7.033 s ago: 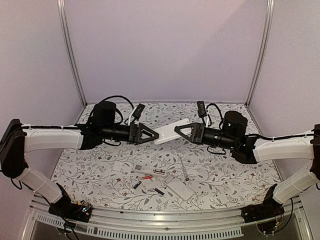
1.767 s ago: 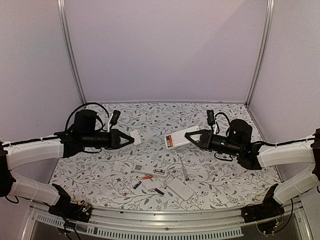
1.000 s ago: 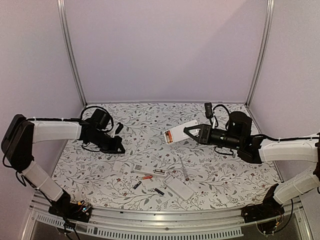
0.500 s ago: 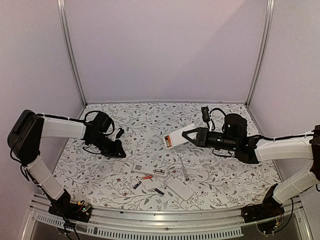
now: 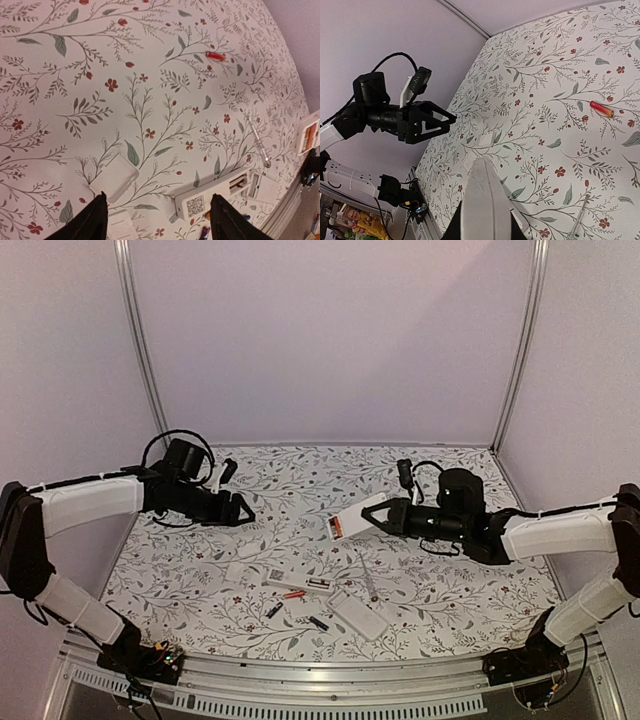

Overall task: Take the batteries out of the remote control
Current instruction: Pick up the battery cover from the center of the board, then place the remote control without the battery cover at the center of the board.

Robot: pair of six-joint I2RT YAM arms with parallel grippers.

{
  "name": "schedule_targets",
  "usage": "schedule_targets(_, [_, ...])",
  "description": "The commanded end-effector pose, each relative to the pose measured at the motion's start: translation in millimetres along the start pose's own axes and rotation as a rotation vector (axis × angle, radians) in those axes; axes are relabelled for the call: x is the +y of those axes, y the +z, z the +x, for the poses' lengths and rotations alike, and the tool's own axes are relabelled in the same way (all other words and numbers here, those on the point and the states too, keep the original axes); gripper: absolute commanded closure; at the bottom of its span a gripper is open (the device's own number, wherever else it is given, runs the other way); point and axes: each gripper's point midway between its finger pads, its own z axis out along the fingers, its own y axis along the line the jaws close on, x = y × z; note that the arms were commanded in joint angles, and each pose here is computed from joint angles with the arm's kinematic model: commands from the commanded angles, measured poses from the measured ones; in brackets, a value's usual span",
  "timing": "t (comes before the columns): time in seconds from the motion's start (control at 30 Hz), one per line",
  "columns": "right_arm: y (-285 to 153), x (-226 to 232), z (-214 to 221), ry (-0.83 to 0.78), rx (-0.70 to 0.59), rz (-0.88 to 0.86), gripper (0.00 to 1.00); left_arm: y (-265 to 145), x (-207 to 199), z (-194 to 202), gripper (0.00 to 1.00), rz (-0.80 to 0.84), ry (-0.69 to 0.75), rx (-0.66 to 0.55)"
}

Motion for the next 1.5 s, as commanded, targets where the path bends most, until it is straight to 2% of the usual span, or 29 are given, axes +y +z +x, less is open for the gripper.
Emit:
schedule_targets(0.0, [11.9,-5.2,-12.7,0.008,-0.021,0.045,1.00,-55.0,-19.4,-67.8,0.26,0.017,0.095,-0.250])
schedule_targets(0.07, [17.8,-9.3,-14.6,0.023,-0.022,0.063,1.00,-76.4,-31.1,-87.4,0.22,0.038,0.135,-0.328])
schedule_targets(0.17, [30.6,-19.8,-13.5,0.048,-0.013,0.095,1.00,-97.3,-41.3,-106.8,0.22,0.054,0.181,-0.409])
schedule_targets(0.33, [58.5,-33.3,-9.0,0.087,0.020,0.116,1.00,-115.7,-58.4,-108.5,0.21,0.132,0.253,-0.512])
schedule_targets(0.57, [91.5,-64.7,14.0,0.123,0.108,0.177,1.00,-128.8,-46.9,-106.3,0.21,0.053,0.217,-0.534])
schedule_targets(0.93, [108.1,-74.4,39.2,0.157,0.198,0.153,0.99,-128.4,-53.5,-103.4,0.21,0.103,0.211,-0.522])
schedule_targets(1.17, [103.4,-85.0,48.4,0.156,0.216,0.195,0.85,-118.3,-50.8,-100.9,0.21,0.109,0.196,-0.491])
schedule_targets(1.33, [101.0,-93.7,52.2,0.147,0.224,0.236,0.71,-121.2,-46.1,-103.5,0.21,0.082,0.200,-0.503])
schedule_targets(1.47, [99.3,-96.4,50.1,0.127,0.217,0.256,0.66,-118.6,-44.4,-103.3,0.21,0.082,0.196,-0.496])
